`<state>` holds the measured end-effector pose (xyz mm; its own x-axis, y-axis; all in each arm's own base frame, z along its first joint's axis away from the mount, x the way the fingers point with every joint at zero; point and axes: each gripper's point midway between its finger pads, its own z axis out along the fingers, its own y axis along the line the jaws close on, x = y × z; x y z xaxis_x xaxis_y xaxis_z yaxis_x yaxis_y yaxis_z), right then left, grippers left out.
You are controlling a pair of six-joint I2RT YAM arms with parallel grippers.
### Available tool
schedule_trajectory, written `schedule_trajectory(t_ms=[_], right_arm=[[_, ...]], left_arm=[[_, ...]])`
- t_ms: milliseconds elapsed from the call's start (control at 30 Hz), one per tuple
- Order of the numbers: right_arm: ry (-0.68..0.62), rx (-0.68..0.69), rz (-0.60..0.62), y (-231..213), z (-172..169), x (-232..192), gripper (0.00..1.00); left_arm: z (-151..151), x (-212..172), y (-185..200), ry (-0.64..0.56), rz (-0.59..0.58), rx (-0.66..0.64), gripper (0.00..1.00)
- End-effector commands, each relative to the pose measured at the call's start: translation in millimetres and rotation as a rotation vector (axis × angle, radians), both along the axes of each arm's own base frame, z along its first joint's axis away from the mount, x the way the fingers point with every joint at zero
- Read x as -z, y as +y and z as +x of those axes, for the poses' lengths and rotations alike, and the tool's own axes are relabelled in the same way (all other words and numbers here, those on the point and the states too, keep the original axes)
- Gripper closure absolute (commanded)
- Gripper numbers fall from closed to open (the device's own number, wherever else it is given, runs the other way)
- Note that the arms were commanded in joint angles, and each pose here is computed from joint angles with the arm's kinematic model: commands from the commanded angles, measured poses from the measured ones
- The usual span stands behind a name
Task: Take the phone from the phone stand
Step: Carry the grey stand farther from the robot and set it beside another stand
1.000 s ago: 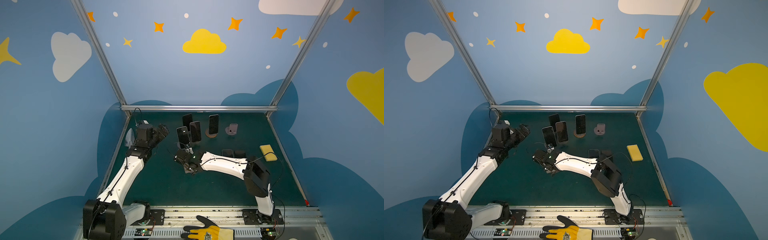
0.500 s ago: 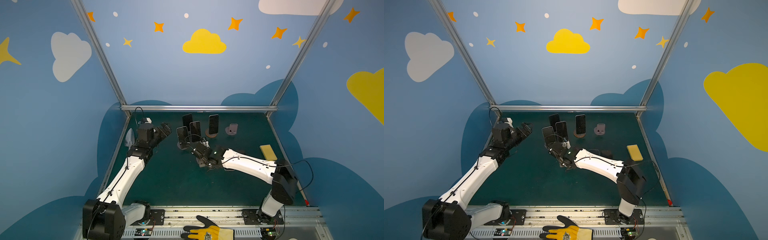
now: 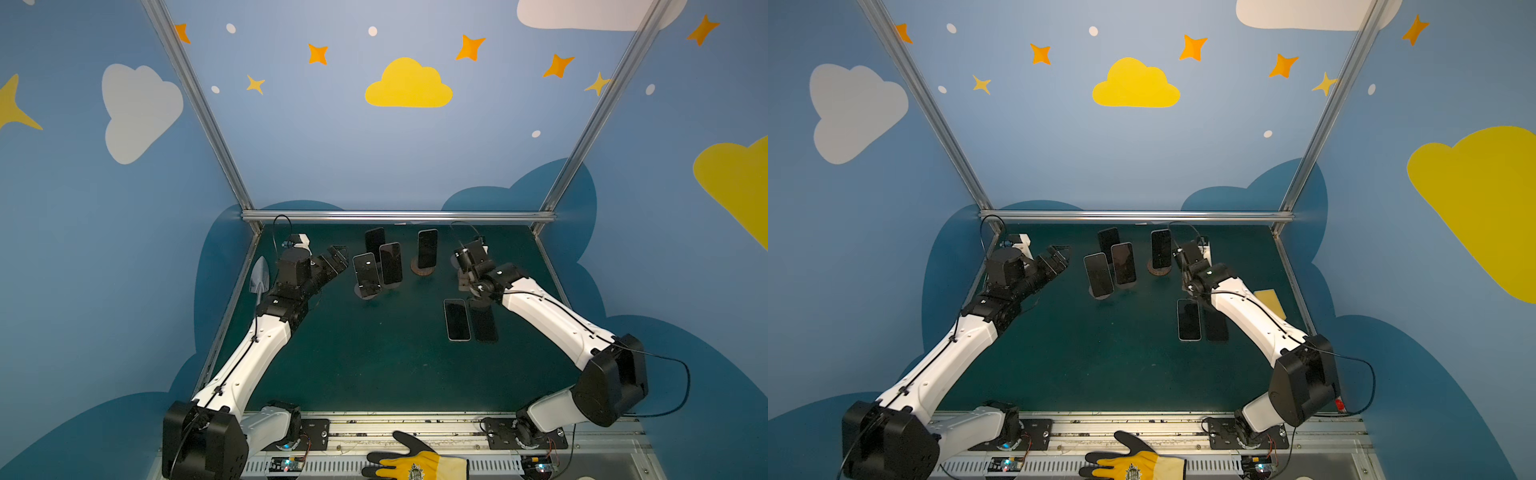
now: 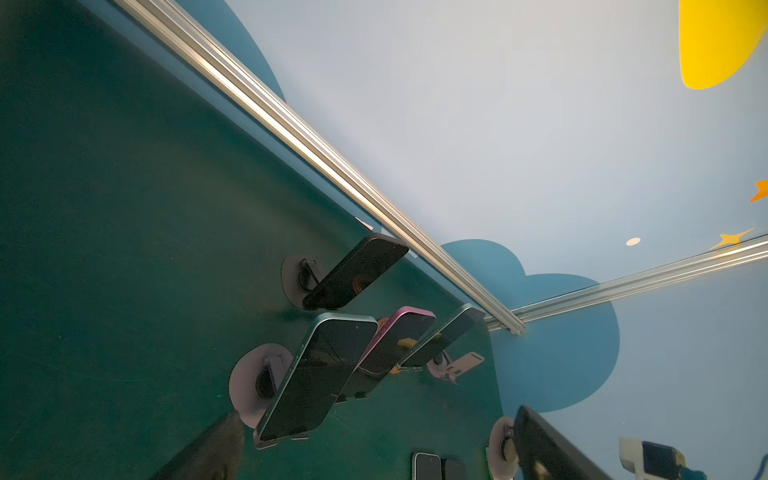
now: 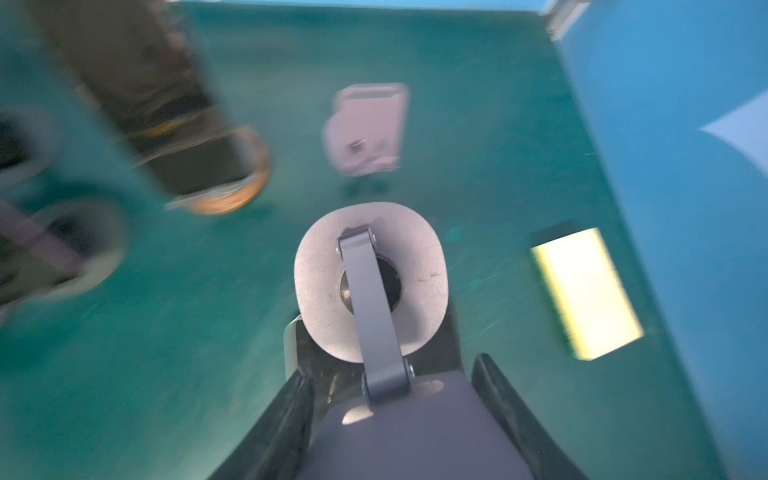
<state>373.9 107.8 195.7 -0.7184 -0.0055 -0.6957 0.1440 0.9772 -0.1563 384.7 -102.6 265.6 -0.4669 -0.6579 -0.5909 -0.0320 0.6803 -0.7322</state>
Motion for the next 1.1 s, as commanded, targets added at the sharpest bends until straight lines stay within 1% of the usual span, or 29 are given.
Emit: schedule_trajectory(t_ms=[0,133,267,300,433,633,733,867,967,1067], right_arm=[[-0.058,0.0,0.01,-20.8,25.9,-11.6,0.49],[-0.04,0.027,0.009,-46.6,53.4,-8.7,0.49],[-0.008,0.061,0.057,-66.9,78.7,1.7,0.49],[0.003,0.064,0.07,-70.1,84.8,4.9,0.49],[0.055,0.057,0.12,-76.7,106.7,21.0,0.5],[0.127,0.046,0.127,-82.8,133.3,51.3,0.5],[0.189,0.056,0.154,-82.1,140.6,70.2,0.5],[0.218,0.06,0.167,-82.6,151.1,85.6,0.5],[0.246,0.072,0.187,-83.7,156.5,98.3,0.49],[0.291,0.117,0.204,-85.7,156.6,109.1,0.48]], left_arm=[[0.2,-0.8,-4.3,-0.013,0.001,0.02,0.0],[2.7,4.5,-6.2,0.004,-0.003,0.024,0.0],[3.4,5.6,-6.9,0.008,-0.008,0.024,0.0],[1.5,5.0,-11.9,0.009,-0.02,0.05,0.0],[1.1,5.4,-14.6,0.013,-0.028,0.059,0.0],[1.1,6.1,-18.7,0.02,-0.045,0.075,0.0],[-0.2,5.6,-21.2,0.028,-0.068,0.08,0.0],[-2.3,0.6,-28.6,0.02,-0.107,0.109,0.0],[-3.3,-0.1,-30.3,0.017,-0.106,0.115,0.0],[-3.2,1.1,-29.2,0.012,-0.091,0.109,0.0]])
